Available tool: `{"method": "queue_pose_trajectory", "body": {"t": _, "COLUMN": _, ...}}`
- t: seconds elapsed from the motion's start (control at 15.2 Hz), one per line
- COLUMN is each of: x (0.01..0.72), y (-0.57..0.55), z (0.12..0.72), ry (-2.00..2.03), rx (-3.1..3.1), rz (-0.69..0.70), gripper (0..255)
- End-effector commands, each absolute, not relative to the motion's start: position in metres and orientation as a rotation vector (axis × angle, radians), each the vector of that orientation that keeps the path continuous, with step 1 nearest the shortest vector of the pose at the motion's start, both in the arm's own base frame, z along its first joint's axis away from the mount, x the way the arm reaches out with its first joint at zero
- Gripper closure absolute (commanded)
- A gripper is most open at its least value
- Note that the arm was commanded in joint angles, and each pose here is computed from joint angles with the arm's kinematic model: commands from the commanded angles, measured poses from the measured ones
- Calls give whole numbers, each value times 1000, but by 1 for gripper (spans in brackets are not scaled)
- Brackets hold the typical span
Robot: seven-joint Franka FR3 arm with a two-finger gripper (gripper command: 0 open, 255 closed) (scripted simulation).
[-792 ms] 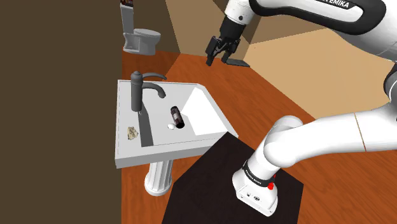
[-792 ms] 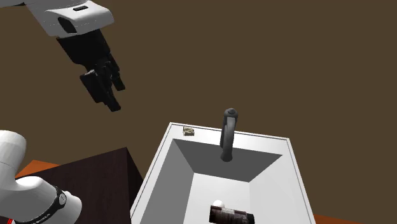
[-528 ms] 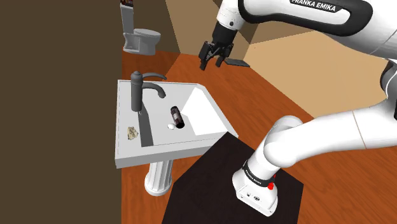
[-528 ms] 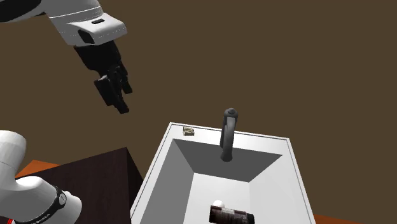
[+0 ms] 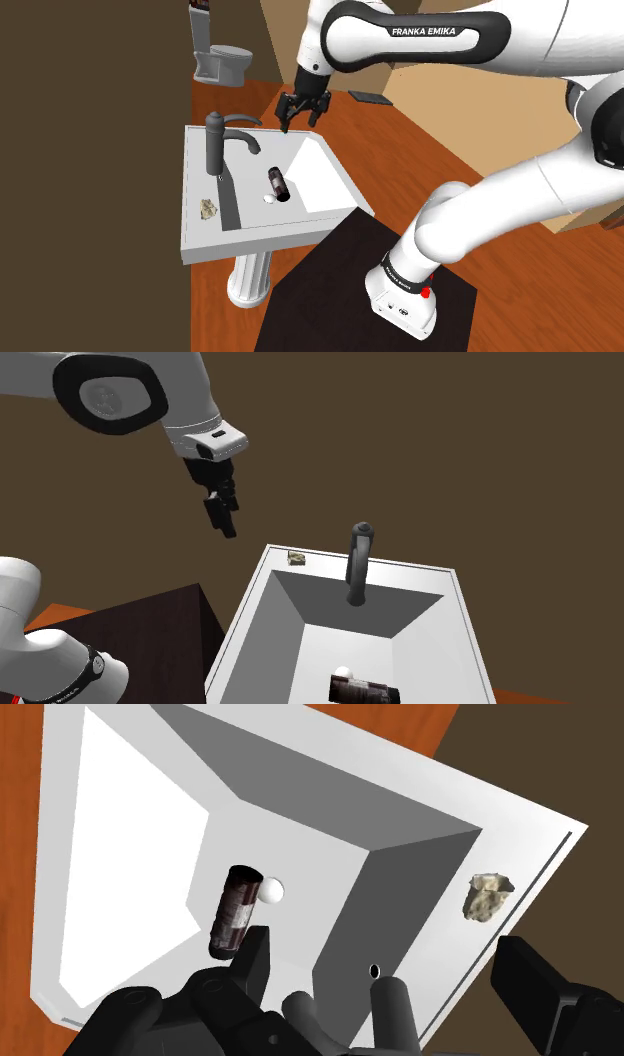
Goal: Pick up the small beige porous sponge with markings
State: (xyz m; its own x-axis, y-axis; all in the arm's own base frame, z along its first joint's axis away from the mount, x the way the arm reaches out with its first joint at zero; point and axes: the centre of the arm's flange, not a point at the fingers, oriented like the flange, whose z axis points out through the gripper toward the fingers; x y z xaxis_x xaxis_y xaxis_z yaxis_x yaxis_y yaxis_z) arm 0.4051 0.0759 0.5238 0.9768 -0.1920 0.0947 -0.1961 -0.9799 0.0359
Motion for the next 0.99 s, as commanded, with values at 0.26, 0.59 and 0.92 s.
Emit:
{"method": "queue_pose_trajectory", "body": {"t": 0.26, "x": 448, "y": 109, "z": 461, "ry": -369, "rx": 3072, "rz": 82, "gripper": 0}}
{"method": "queue_pose_trajectory", "body": {"t": 0.59, "x": 483, "y": 136, "z": 409, "ry": -423, "rx": 3065, "rz": 33, "gripper": 0}}
{"method": "queue_pose_trajectory", "body": {"t": 0.92, "x": 517, "y": 163, "z": 356, "ry": -477, "rx": 3055, "rz": -16, "gripper": 0}}
